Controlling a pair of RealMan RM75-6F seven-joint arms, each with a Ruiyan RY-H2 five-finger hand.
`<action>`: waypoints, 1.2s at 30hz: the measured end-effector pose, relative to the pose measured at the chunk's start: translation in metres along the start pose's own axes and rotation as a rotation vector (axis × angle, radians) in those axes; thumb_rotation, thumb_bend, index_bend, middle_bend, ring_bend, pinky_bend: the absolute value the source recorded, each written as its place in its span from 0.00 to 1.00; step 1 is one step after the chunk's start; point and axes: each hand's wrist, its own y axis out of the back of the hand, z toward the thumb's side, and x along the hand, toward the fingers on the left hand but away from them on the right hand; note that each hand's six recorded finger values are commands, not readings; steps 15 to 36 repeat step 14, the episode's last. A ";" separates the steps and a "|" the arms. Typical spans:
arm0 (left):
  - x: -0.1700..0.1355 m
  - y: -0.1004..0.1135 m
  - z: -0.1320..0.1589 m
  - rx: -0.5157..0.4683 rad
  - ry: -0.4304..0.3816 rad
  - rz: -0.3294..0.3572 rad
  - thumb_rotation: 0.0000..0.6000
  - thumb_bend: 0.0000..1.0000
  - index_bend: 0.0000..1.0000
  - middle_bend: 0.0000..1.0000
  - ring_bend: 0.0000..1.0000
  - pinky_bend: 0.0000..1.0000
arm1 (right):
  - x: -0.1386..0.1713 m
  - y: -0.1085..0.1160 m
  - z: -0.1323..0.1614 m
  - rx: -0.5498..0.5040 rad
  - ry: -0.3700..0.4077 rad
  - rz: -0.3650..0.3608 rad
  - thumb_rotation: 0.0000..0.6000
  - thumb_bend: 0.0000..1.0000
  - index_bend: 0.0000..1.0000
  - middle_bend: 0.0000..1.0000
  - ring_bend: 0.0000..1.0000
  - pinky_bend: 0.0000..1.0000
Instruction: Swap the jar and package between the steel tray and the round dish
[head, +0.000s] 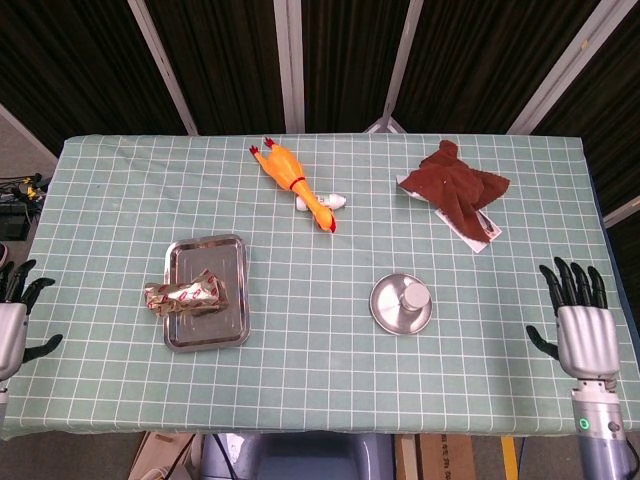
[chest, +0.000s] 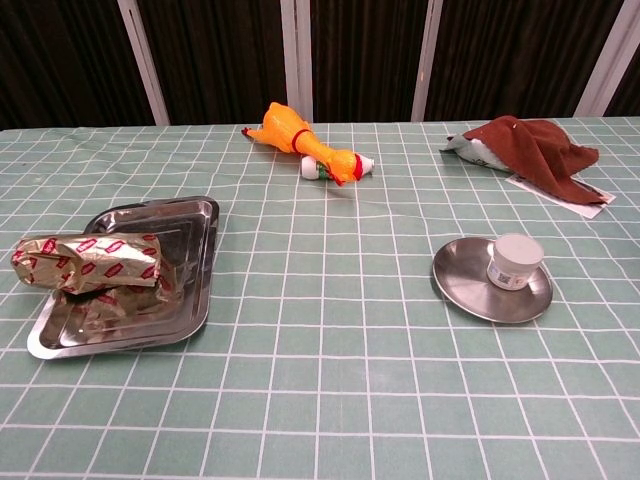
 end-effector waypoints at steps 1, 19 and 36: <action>-0.003 0.000 -0.001 -0.014 -0.002 0.002 1.00 0.11 0.26 0.05 0.00 0.03 | 0.007 0.000 -0.002 0.000 0.009 0.000 1.00 0.21 0.12 0.07 0.04 0.00; -0.024 0.005 -0.010 -0.124 -0.043 0.059 1.00 0.11 0.24 0.03 0.00 0.03 | 0.033 0.002 -0.001 0.012 0.067 0.036 1.00 0.21 0.11 0.05 0.03 0.00; -0.024 0.005 -0.010 -0.124 -0.043 0.059 1.00 0.11 0.24 0.03 0.00 0.03 | 0.033 0.002 -0.001 0.012 0.067 0.036 1.00 0.21 0.11 0.05 0.03 0.00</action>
